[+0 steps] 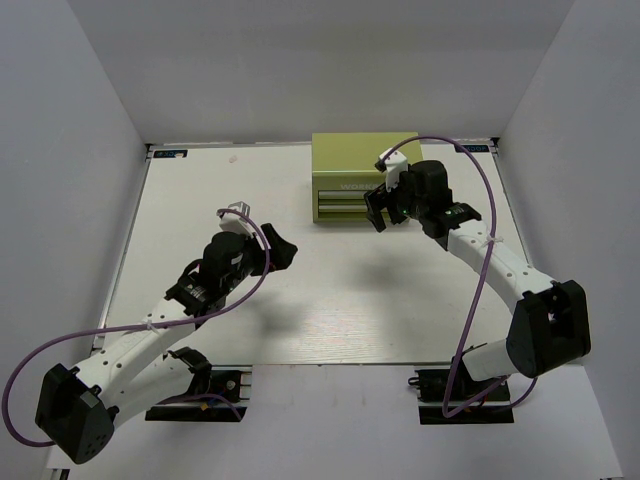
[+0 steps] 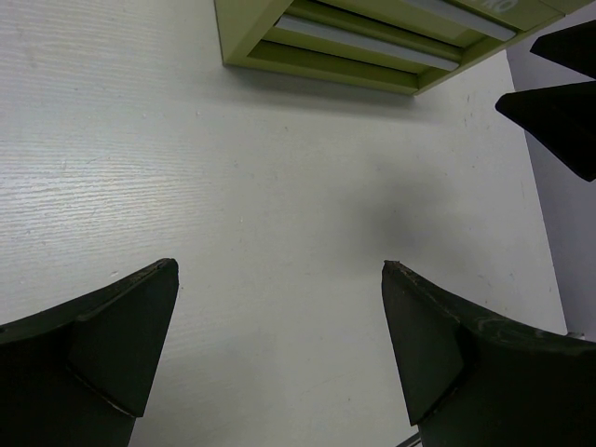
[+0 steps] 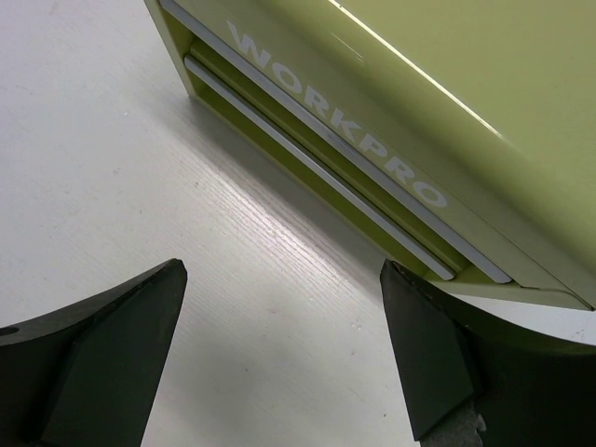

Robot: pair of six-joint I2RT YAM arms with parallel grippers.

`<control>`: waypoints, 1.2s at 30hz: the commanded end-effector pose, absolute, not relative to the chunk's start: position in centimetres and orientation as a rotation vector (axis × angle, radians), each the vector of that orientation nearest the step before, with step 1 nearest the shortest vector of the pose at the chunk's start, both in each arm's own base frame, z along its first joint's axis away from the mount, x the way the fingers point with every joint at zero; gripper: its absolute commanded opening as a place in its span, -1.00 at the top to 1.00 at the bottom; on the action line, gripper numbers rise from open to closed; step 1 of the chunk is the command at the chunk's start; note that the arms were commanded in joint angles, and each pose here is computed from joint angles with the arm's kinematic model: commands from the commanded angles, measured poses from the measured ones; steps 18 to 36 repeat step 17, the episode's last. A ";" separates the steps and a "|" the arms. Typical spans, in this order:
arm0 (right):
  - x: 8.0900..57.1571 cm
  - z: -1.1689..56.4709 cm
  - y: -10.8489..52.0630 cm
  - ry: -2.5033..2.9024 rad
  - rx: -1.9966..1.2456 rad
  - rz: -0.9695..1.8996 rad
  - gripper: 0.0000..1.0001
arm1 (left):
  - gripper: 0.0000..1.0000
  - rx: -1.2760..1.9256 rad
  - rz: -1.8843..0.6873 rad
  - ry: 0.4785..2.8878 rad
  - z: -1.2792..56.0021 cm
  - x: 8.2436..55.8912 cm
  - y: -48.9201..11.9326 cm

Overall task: Sort the stationery into containers
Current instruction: Reset both arms

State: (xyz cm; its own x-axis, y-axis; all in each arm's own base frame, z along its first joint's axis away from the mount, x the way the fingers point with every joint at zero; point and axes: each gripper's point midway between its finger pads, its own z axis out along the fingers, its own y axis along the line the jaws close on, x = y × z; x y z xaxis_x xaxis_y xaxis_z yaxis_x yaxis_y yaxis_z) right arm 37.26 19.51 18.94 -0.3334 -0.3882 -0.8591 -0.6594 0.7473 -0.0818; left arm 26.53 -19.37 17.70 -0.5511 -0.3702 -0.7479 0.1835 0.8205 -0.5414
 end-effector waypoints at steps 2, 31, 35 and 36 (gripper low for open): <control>37.9 19.8 19.5 1.929 -0.775 0.342 -0.81 | -1.00 -0.114 -0.738 2.018 18.1 26.5 -19.7; 37.8 19.3 19.4 1.933 -0.789 0.340 -0.80 | -1.00 -0.108 -0.747 2.020 17.9 26.7 -20.0; 37.8 19.3 19.4 1.933 -0.789 0.340 -0.80 | -1.00 -0.108 -0.747 2.020 17.9 26.7 -20.0; 37.8 19.3 19.4 1.933 -0.789 0.340 -0.80 | -1.00 -0.108 -0.747 2.020 17.9 26.7 -20.0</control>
